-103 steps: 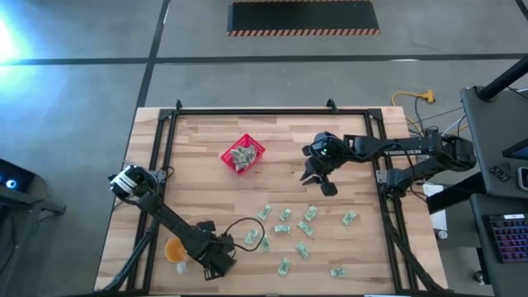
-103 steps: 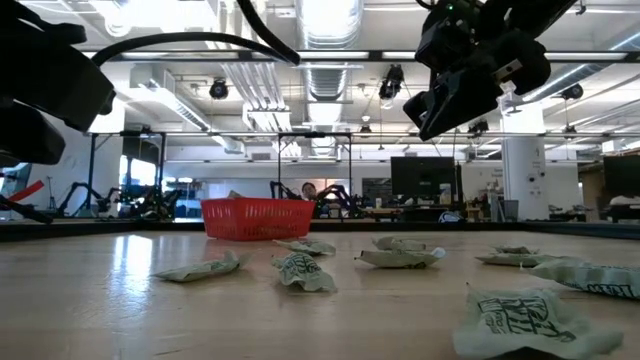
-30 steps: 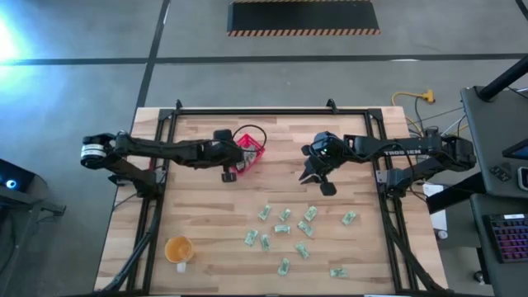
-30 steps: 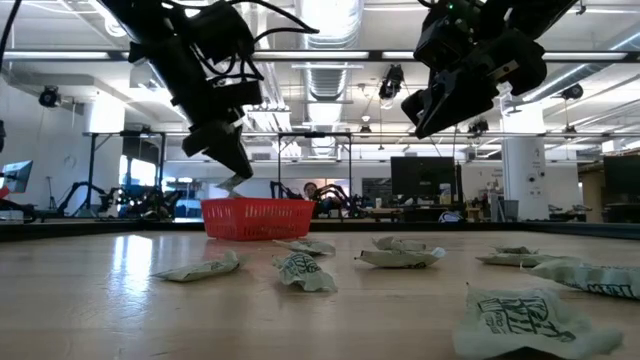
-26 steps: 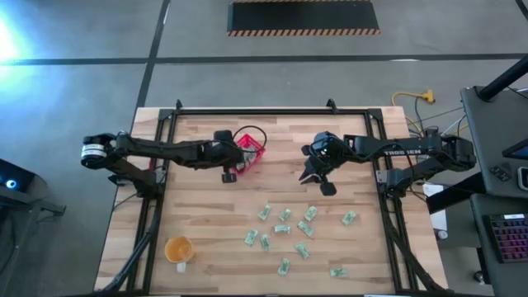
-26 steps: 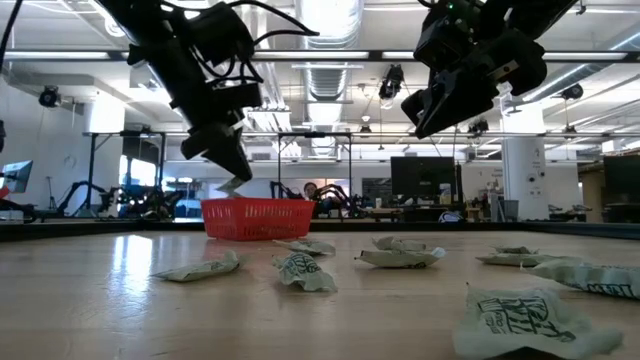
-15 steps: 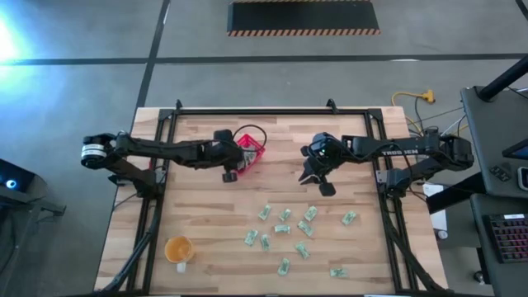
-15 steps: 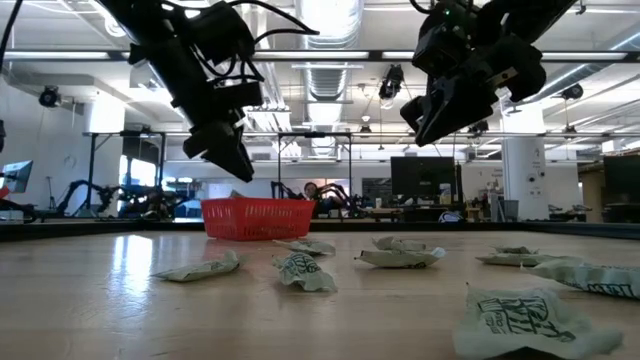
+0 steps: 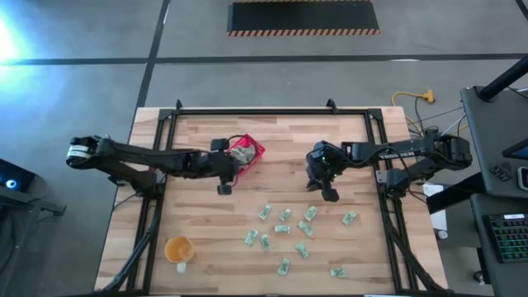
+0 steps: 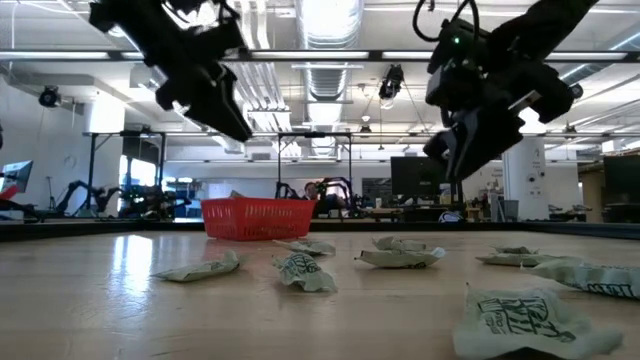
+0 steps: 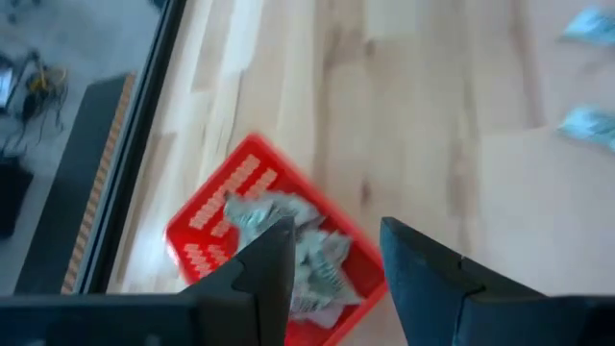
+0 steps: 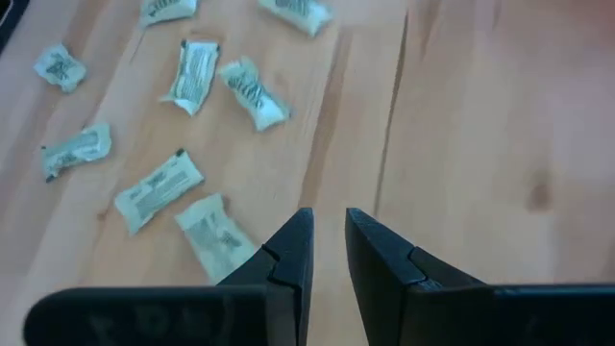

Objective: Pick and place Stevia / Truvia into bins
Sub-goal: Put the white stevia packet into the red bin

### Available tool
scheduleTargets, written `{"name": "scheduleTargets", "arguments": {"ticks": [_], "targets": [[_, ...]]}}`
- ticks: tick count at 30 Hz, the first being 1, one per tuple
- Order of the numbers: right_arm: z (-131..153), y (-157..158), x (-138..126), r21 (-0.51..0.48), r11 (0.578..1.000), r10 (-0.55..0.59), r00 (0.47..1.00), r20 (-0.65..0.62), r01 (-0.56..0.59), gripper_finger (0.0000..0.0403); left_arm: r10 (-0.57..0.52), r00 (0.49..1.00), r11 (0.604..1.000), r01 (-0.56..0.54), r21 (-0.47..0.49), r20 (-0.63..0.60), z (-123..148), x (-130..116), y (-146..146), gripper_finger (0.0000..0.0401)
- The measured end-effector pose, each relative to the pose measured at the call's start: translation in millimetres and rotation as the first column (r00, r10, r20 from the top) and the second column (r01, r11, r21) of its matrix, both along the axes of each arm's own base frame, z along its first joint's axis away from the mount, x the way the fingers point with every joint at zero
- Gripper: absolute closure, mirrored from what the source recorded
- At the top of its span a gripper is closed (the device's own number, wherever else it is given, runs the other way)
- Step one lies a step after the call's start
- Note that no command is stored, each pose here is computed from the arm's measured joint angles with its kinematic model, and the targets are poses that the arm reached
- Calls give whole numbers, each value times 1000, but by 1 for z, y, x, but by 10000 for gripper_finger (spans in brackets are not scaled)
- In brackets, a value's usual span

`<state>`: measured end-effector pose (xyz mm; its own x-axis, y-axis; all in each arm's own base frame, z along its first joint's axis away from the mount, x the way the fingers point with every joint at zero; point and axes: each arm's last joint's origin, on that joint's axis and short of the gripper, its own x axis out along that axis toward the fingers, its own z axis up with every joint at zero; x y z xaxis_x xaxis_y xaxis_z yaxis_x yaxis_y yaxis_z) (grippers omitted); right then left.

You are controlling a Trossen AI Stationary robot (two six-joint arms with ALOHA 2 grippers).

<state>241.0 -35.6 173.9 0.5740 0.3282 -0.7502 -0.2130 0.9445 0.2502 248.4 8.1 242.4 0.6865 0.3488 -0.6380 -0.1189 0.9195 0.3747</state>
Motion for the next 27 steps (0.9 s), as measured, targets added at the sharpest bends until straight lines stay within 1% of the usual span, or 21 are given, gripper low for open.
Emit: {"name": "scheduleTargets", "arguments": {"ticks": [3,6,11,17,23,25,27], "targets": [[-5,5,-5,41,999,-22,997,-68,24,346,-37,999,999,37,-2,36,8,-5,-9,263],[-10,13,-7,49,999,6,996,-93,-1,346,-59,997,998,59,-3,47,10,-10,-14,263],[-13,32,-6,45,998,42,995,-89,-38,346,-57,996,998,58,-15,68,12,-13,-16,263],[-12,58,-3,-57,994,93,995,-47,-95,346,-50,996,999,51,-18,70,12,-13,-16,263],[-11,83,-3,-174,977,126,992,-10,-126,346,-51,997,998,52,-18,59,10,-12,-16,263],[-11,90,-5,-196,973,125,992,-9,-124,345,-50,997,998,52,-19,60,9,-12,-16,263],[-11,95,-6,-196,973,119,993,-12,-119,340,-50,997,999,51,-19,52,7,-12,-16,263]]}}
